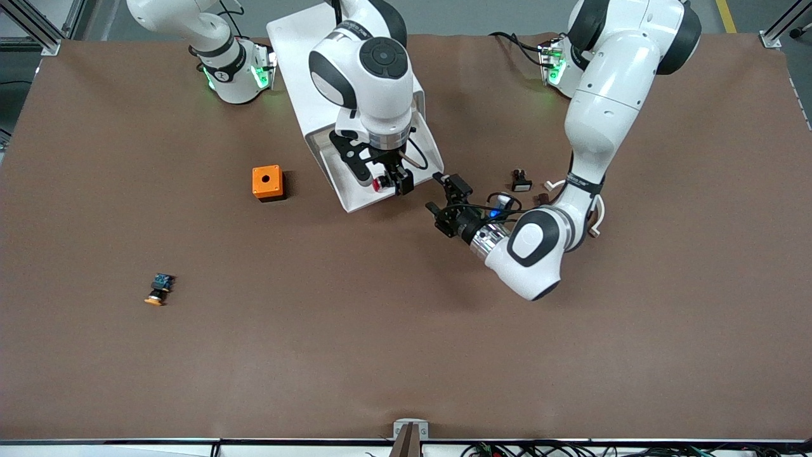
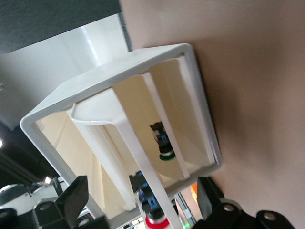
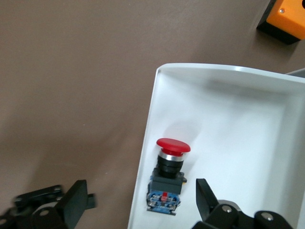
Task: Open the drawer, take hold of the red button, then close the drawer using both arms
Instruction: 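Lower the right gripper into the drawer and grasp the red button, then lift the red button out with the right gripper while the left gripper releases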
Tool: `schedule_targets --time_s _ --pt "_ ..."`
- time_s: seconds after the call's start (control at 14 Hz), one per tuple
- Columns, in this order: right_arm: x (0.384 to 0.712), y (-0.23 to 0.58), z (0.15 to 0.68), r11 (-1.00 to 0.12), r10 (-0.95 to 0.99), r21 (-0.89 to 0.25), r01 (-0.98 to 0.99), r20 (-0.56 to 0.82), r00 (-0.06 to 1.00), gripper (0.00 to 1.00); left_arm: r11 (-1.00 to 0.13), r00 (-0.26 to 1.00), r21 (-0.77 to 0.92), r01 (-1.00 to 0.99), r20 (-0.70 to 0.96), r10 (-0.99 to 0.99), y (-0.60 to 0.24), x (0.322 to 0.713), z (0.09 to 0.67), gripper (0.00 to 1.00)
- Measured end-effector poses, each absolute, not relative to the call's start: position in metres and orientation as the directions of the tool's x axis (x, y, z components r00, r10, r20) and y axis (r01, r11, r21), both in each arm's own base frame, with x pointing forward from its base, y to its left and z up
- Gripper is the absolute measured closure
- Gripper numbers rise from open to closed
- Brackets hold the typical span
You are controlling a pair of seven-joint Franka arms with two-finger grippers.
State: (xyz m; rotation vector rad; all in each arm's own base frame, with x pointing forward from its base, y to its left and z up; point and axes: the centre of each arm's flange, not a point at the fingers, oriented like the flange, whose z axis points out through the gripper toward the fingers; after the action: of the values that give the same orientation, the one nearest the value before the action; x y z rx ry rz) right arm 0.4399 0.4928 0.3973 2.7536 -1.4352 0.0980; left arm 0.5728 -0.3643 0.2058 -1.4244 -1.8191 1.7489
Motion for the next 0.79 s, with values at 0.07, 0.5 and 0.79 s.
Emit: schedule_targets --time_s 0.07,0.5,0.79 --pt "0.436 0.494 0.393 -0.580 -0.812 0.008 -0.815 0.078 0.579 0.00 -0.214 -0.475 -0.838 0.502 -0.474 0.741 -0.355 0.581 0.208 0.00" --pt "0.421 0.506 0.368 -0.581 -0.810 0.013 -0.814 0.087 0.580 0.00 -0.449 -0.071 -0.496 0.743 -0.725 0.685 -0.315 0.623 0.252 0.00" --pt "0.405 0.513 0.342 -0.600 -0.794 0.011 -0.800 0.117 0.596 0.00 -0.595 0.333 -0.197 0.779 -0.675 0.659 -0.324 0.637 0.297 0.00"
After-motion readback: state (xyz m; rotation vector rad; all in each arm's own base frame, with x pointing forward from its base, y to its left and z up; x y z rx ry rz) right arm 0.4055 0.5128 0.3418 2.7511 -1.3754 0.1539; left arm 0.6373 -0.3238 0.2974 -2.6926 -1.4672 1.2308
